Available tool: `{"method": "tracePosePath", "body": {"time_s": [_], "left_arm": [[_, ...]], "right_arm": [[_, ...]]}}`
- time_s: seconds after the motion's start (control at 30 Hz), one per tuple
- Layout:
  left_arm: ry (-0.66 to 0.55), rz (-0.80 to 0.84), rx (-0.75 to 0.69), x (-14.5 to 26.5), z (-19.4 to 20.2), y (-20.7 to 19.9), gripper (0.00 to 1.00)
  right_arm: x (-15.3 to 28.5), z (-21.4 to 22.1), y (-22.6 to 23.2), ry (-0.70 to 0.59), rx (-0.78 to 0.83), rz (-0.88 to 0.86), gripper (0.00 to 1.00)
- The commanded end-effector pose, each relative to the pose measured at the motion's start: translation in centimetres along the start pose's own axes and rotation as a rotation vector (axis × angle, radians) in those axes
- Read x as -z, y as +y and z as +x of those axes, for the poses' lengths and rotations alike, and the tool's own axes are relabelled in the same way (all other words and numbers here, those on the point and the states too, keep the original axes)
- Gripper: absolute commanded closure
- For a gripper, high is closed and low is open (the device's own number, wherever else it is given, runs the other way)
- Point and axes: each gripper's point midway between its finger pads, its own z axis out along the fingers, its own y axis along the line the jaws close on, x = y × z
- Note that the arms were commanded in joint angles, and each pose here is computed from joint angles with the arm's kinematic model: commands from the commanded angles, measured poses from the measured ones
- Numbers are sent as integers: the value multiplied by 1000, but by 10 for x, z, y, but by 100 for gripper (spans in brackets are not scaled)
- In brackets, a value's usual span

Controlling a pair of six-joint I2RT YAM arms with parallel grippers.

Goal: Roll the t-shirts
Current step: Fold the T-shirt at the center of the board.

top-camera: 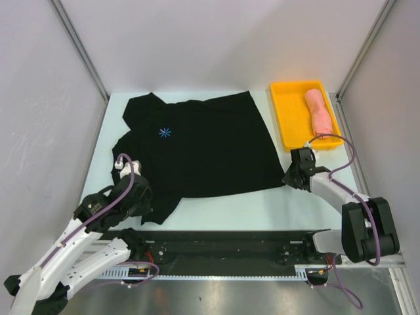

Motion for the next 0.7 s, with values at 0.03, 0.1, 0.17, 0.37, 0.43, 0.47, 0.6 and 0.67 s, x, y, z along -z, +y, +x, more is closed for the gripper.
{"method": "tracePosePath", "body": {"time_s": [0.03,0.1,0.17,0.37,0.43,0.47,0.6,0.67], "left_arm": [[64,20,-61,-2,16,1,100],[67,30,-64,-3,16,-2,100],[51,44,-65,-2,9,-8,100],[-83,-35,-98,2,-50,-21,100],[-125,-65,-108,-4,-76,-31,100],[-143,-79,-109,-7,-84,-32,100],[-201,-144,-67,-35,-120,-25,100],[-241,-155,-4,-53,-143,-20,100]], "right_arm": [[12,-12,-15,-38,21,37,100],[13,-12,-11,-34,23,15,100],[12,-11,-5,-23,38,-5,100],[23,-36,34,-81,92,-70,100],[19,-40,48,-89,114,-82,100],[19,-50,57,-107,115,-94,100],[3,-74,84,-123,121,-121,100],[-9,-79,92,-115,123,-116,100]]}}
